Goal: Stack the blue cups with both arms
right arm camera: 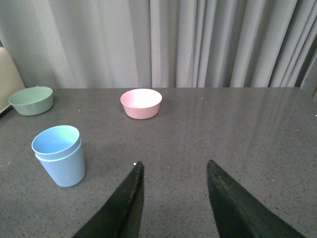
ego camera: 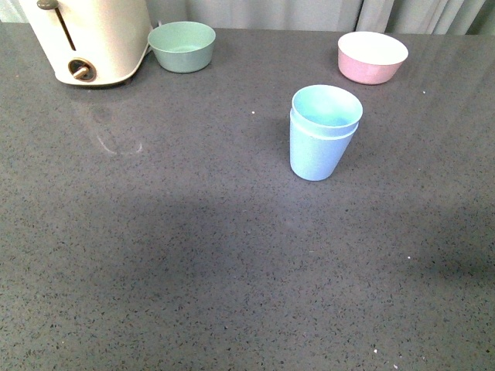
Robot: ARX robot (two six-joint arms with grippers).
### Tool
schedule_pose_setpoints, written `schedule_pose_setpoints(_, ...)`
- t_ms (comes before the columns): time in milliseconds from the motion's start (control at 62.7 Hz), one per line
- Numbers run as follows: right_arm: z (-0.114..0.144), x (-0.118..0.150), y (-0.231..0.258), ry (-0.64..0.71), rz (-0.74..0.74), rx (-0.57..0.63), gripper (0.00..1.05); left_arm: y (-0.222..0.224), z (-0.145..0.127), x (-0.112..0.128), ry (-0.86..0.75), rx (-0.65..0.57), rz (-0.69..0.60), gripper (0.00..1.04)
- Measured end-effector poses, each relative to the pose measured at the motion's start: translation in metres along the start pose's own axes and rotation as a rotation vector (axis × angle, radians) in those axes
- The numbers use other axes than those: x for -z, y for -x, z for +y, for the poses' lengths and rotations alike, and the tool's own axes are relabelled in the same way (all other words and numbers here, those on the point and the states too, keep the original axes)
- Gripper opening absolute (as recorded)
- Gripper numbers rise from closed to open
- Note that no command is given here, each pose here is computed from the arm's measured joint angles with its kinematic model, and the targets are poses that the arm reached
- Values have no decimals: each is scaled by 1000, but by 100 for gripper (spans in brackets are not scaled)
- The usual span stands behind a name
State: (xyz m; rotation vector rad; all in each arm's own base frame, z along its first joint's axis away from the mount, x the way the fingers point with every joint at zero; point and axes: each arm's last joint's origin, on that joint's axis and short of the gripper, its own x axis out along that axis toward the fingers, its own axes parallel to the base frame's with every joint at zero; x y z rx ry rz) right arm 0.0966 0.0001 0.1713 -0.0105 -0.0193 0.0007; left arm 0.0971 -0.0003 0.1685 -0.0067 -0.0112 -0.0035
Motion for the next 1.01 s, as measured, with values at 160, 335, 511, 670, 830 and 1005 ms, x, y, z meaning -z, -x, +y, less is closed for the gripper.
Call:
schedule_pose_setpoints(160,0,0,0,0,0,0,72,0,0,0,0,0,0,96)
schedule_pose_setpoints(335,0,0,0,-1,0,0,97,0,0,0,0,0,0,96)
schedule_pose_setpoints(511,0,0,0,0,0,0,96,0,0,0,0,0,0,96)
schedule_pose_setpoints(670,0,0,0,0,0,0,96,0,0,0,0,0,0,96)
schedule_pose_setpoints(830,0,0,0,0,0,0,96,0,0,0,0,0,0,96)
schedule_pose_setpoints(1005,0,0,0,-1,0,0,96,0,0,0,0,0,0,96)
